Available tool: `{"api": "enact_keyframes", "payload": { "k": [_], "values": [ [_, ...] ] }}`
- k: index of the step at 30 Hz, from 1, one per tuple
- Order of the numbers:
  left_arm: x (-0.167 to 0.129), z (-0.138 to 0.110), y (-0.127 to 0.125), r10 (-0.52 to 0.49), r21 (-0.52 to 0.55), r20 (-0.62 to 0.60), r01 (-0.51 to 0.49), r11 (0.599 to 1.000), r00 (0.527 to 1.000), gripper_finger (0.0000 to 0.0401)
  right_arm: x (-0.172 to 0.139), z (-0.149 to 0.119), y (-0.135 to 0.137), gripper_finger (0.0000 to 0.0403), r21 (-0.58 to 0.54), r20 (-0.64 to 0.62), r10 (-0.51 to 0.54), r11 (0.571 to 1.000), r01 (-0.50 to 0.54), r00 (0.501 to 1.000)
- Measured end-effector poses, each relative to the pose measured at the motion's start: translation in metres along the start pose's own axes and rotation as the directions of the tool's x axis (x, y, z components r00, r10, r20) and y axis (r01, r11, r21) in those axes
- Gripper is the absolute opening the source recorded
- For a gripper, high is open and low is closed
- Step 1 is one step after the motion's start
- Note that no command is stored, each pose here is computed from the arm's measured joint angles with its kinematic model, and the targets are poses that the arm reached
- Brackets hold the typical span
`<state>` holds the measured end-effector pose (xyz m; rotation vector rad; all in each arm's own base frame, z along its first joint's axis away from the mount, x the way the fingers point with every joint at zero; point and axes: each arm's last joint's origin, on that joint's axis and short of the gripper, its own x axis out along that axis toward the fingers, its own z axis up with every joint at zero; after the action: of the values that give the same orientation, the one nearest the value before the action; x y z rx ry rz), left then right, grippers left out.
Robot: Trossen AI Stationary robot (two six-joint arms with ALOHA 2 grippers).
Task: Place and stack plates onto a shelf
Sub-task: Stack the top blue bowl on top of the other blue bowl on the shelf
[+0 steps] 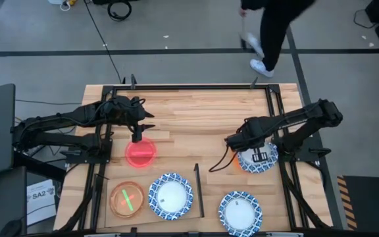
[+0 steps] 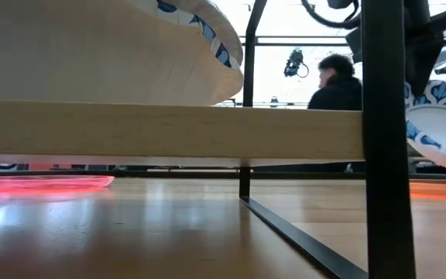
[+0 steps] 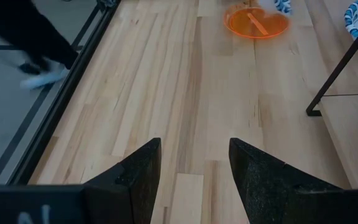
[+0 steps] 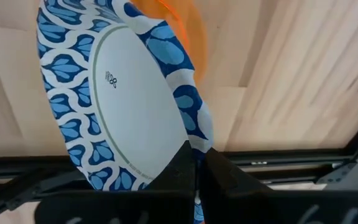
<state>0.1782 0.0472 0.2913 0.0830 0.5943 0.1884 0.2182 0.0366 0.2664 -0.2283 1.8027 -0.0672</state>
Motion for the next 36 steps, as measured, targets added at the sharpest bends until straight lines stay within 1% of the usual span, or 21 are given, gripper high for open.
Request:
{"api": "enact_keyframes", "payload": {
  "k": [8,11,18,23,26,28,32,36],
  "values": [
    [0.0,0.0,0.0,0.0,0.0,0.0,0.0,1.0,1.0,0.0196,0.003,0.0,-0.02,0.0008,0.044,-0.018,-0.017,0.999,0.018,1.0],
    [0.0,0.0,0.0,0.0,0.0,0.0,0.0,1.0,1.0,0.0196,0.001,0.001,-0.028,0.0008,0.059,-0.013,-0.008,0.998,0.009,1.0],
    [0.0,0.0,0.0,0.0,0.0,0.0,0.0,1.0,1.0,0.0196,-0.029,0.002,-0.054,0.0008,0.086,0.111,-0.011,0.996,0.002,0.994],
    [0.0,0.0,0.0,0.0,0.0,0.0,0.0,1.0,1.0,0.0196,-0.057,0.0,-0.079,0.0008,0.153,0.233,-0.088,0.987,0.053,0.968],
    [0.0,0.0,0.0,0.0,0.0,0.0,0.0,1.0,1.0,0.0196,-0.072,0.002,-0.094,0.0008,0.228,0.34,-0.138,0.972,0.06,0.93],
    [0.0,0.0,0.0,0.0,0.0,0.0,0.0,1.0,1.0,0.0196,-0.081,0.005,-0.104,0.0008,0.277,0.421,-0.168,0.96,0.05,0.891],
    [0.0,0.0,0.0,0.0,0.0,0.0,0.0,1.0,1.0,0.0196,-0.097,0.012,-0.118,0.0008,0.353,0.565,-0.225,0.936,0.015,0.794],
    [0.0,0.0,0.0,0.0,0.0,0.0,0.0,1.0,1.0,0.0196,-0.107,0.022,-0.126,0.0008,0.351,0.702,-0.216,0.934,-0.066,0.679]
  ]
}}
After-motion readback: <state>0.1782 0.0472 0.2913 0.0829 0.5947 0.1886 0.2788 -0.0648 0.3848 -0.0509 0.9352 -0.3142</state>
